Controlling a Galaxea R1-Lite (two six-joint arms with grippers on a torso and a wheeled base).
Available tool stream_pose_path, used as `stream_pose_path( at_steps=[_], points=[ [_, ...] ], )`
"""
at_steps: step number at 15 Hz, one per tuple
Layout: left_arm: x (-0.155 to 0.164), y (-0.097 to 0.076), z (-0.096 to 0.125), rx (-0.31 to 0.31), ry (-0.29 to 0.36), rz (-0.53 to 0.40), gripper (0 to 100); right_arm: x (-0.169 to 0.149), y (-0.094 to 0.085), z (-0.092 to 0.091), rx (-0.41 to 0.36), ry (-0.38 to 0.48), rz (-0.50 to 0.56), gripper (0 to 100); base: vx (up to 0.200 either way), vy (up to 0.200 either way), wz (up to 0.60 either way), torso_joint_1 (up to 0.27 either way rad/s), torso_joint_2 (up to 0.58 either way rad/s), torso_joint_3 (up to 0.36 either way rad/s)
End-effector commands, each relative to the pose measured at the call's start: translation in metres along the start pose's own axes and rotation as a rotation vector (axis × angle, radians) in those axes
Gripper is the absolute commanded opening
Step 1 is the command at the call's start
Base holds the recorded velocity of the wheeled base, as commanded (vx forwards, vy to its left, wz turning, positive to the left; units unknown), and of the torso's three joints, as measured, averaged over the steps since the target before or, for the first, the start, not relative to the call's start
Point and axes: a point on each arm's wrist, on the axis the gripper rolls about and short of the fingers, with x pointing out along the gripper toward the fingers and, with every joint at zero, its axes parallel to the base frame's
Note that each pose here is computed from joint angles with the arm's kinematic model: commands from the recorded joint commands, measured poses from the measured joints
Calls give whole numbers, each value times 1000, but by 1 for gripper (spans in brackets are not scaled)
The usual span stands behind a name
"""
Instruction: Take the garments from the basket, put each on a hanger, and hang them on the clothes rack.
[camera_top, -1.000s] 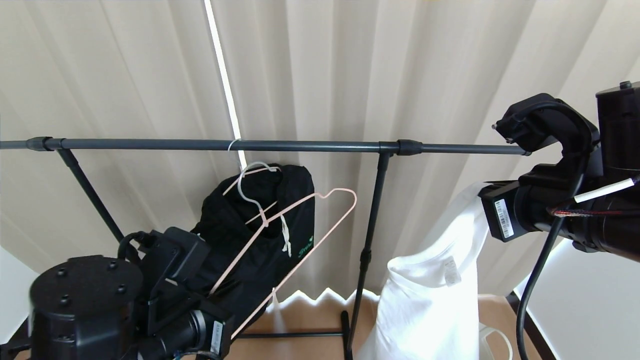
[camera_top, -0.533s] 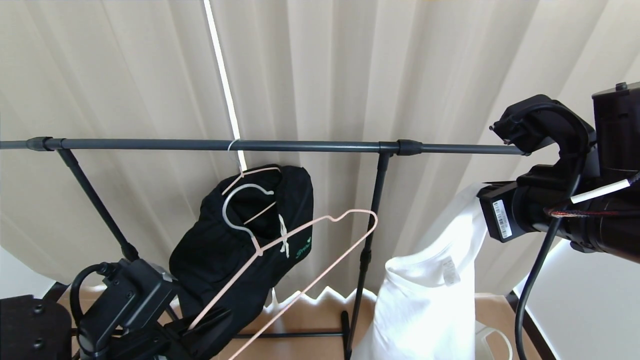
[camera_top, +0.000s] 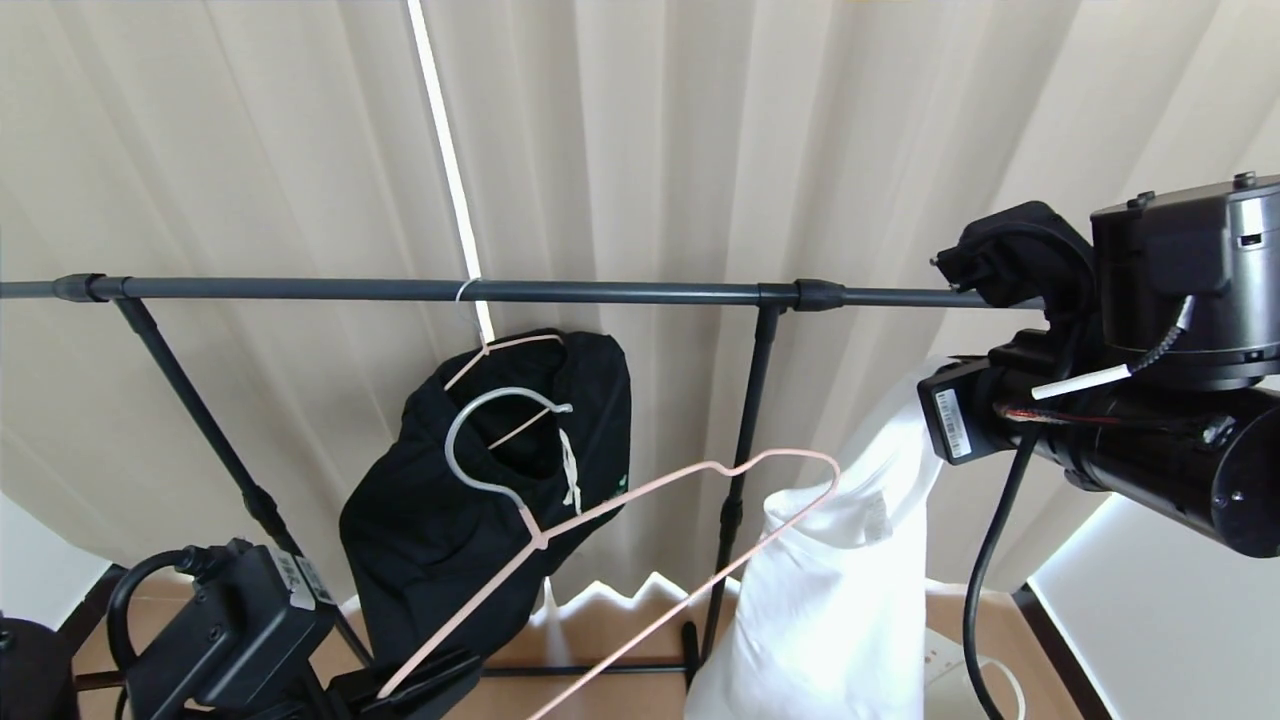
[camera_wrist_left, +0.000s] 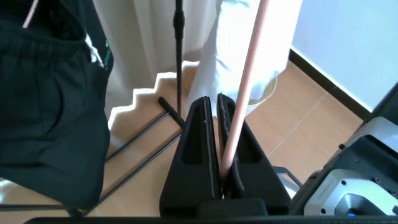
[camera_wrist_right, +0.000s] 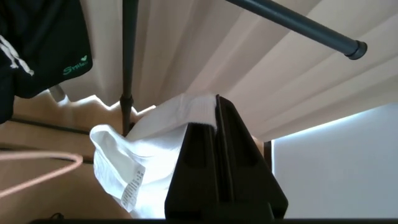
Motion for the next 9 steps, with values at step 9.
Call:
stream_pose_path(
  at_steps=[9],
  points=[
    [44,-4,19,-3,4,-69,0,7,6,0,-3,3,0,0,0,0,0,0,0,0]
  ],
)
